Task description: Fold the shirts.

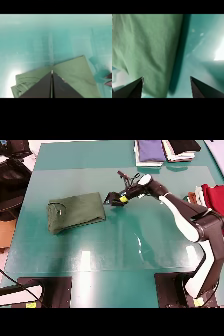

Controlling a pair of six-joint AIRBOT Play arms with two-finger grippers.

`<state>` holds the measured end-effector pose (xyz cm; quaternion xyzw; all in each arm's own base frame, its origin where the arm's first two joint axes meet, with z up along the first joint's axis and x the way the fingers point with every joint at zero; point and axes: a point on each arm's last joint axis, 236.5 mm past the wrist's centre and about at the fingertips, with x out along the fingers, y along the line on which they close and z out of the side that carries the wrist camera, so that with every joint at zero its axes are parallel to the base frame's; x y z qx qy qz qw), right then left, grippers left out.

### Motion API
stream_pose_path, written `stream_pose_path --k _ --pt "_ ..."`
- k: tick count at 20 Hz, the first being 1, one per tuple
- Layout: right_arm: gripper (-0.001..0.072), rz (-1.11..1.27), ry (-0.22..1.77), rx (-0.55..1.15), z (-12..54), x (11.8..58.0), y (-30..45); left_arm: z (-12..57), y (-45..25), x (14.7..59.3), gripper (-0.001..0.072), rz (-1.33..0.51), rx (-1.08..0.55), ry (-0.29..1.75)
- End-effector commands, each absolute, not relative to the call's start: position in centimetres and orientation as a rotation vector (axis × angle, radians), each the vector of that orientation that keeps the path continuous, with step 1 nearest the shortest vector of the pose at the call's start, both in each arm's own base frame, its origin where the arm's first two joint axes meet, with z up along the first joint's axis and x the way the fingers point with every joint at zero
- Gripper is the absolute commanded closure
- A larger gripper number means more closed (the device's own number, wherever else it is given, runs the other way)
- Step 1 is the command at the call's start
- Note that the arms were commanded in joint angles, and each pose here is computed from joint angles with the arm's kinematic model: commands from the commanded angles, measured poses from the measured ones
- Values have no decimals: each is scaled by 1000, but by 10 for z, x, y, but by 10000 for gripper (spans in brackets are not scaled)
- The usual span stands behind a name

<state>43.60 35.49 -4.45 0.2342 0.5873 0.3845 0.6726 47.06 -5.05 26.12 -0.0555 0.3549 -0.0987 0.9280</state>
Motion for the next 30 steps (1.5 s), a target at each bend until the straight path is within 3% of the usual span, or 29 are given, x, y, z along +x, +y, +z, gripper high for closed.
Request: stream_pose_path --k 1,6,7,9,10,15,20,22,30 --pt "64 866 1350 666 -60 430 387 261 -53 470 686 -212 -116 732" --pt "119 845 1329 680 -76 426 416 263 -64 468 686 -258 -132 727" --pt "230 850 1311 668 -76 426 421 263 -64 468 686 -259 -130 726" --pt "571 891 1247 605 -71 428 431 263 -65 467 686 -270 -114 727" --pt "696 933 1193 556 -62 432 435 262 -66 466 687 -278 -114 731" --pt "698 957 1048 496 8 468 410 261 -74 462 687 -307 -95 743" --pt "698 619 1140 162 16 481 275 259 -109 454 687 -391 -38 749" --pt "698 517 1170 101 14 471 222 258 -121 450 687 -418 -26 759" --pt "694 248 1278 221 -9 416 78 256 -129 444 687 -444 -26 776"
